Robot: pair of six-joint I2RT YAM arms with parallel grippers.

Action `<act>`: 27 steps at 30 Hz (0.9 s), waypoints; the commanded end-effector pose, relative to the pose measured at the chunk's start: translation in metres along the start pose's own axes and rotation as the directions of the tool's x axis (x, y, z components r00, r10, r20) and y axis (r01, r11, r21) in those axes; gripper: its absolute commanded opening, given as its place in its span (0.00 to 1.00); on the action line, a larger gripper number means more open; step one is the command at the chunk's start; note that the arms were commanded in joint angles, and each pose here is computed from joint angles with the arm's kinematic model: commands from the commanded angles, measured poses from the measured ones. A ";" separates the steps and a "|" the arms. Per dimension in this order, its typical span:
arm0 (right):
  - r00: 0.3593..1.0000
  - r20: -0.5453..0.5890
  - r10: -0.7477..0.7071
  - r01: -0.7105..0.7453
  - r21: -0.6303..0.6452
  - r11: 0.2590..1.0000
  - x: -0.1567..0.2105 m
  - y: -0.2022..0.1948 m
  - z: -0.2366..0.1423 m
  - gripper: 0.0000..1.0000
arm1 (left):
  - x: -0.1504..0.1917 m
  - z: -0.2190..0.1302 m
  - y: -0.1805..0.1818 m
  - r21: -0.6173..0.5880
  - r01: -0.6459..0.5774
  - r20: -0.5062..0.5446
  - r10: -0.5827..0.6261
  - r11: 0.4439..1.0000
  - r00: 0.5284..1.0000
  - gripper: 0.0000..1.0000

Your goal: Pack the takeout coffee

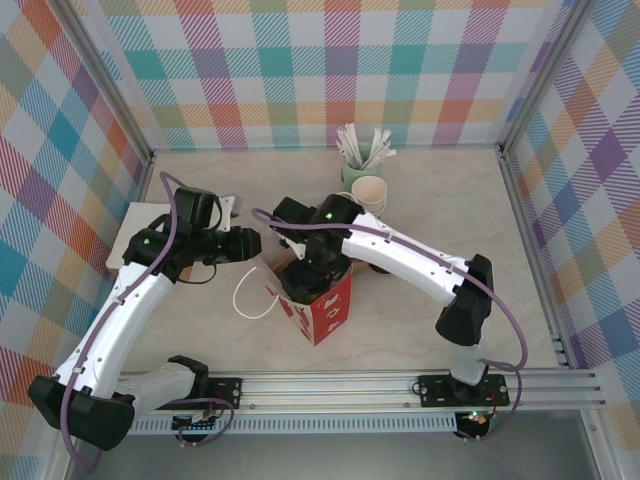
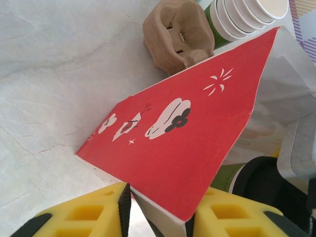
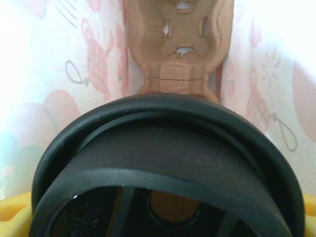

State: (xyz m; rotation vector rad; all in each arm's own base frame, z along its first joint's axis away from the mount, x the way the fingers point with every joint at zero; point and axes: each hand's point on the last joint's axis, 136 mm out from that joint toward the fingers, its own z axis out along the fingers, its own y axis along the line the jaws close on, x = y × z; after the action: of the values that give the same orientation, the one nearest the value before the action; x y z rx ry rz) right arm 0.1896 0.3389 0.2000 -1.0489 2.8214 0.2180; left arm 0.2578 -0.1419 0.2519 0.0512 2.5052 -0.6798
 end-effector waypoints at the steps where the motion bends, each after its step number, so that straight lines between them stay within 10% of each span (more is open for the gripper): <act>1: 0.999 -0.034 -0.017 0.018 0.044 0.999 0.007 -0.011 0.000 0.85 | -0.006 -0.007 -0.002 0.001 0.007 0.016 -0.007 1.000 1.000 0.31; 17: 0.999 -0.030 -0.011 0.005 -0.191 0.982 0.003 0.030 0.010 0.85 | -0.009 -0.008 -0.009 0.034 0.013 0.016 -0.013 0.999 1.000 0.34; 27: 0.998 -0.068 0.016 -0.019 -0.033 0.999 0.011 0.002 0.021 0.85 | -0.005 0.000 -0.004 0.022 0.017 0.000 -0.017 1.000 1.000 0.36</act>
State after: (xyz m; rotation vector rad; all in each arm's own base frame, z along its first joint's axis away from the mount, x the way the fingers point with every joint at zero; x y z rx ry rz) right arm 0.1784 0.3466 0.1832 -1.0832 2.8737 0.3136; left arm 0.2592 -0.1439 0.2554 0.0507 2.5012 -0.6934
